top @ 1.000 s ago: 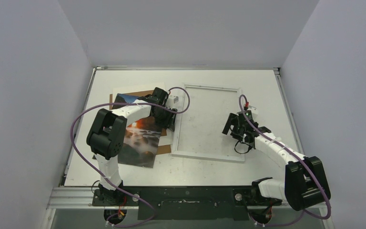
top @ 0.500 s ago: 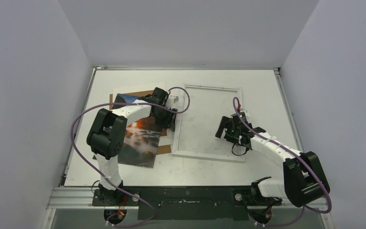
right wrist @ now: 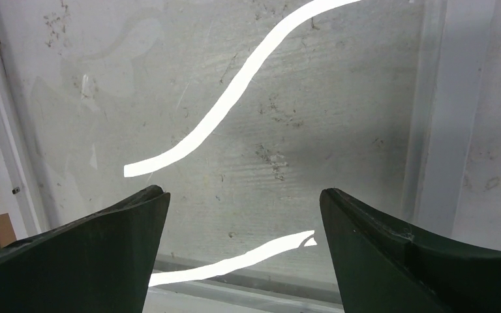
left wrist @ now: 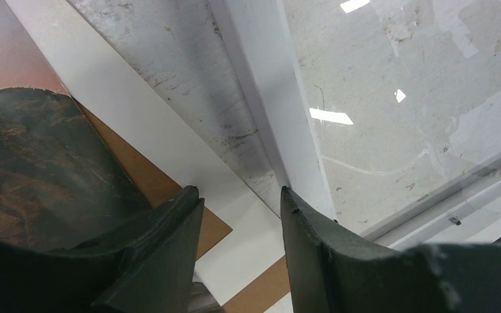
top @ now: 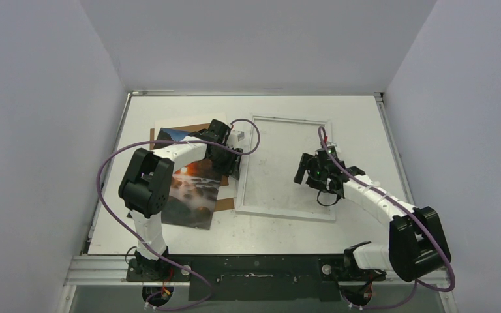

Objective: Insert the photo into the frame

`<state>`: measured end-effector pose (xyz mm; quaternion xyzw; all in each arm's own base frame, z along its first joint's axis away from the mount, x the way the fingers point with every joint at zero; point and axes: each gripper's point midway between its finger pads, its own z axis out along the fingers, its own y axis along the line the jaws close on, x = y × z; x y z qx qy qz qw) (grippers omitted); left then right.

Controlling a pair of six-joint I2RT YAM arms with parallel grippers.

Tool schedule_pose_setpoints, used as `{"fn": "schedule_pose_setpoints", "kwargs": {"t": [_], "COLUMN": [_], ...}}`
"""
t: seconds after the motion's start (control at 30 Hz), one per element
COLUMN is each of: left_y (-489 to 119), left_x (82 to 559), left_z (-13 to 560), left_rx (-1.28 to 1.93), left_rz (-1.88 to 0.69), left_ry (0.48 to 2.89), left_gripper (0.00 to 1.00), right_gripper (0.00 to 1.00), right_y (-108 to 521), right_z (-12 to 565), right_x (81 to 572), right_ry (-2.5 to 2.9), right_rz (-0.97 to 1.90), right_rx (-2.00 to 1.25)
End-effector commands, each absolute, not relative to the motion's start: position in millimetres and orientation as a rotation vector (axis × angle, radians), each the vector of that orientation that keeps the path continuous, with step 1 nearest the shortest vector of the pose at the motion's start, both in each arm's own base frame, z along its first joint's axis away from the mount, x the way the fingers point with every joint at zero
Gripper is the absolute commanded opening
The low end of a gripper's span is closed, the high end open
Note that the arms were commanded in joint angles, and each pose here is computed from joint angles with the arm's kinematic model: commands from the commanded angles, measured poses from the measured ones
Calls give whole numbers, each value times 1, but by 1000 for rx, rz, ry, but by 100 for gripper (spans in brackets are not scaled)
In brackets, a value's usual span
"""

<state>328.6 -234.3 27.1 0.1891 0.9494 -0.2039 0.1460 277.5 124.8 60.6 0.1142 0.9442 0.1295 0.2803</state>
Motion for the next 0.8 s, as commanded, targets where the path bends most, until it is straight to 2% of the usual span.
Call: {"fn": "schedule_pose_setpoints", "kwargs": {"t": [0.0,0.13,0.27,0.47,0.6,0.63,0.77], "left_y": [-250,-250,-251,-246,-242,-241,-238], "left_x": [338,336,336,337,337,337,331], "left_z": [48,54,58,65,72,73,80], "left_rx": [562,563,562,547,545,544,586], "left_rz": [-682,-701,-717,-739,-747,-748,-756], "left_ry": [2668,2665,2664,2667,2661,2660,2667], "left_gripper": [46,46,47,48,51,51,54], "right_gripper": [89,88,90,100,100,96,94], "right_y": [138,153,157,138,120,117,126], "right_z": [52,60,99,138,129,130,127], "right_x": [271,269,278,278,256,251,224], "right_ry": [2553,2539,2458,2399,2473,2475,2468], "right_rz": [390,403,430,347,268,272,393], "right_rx": [266,221,213,227,298,323,481]}}
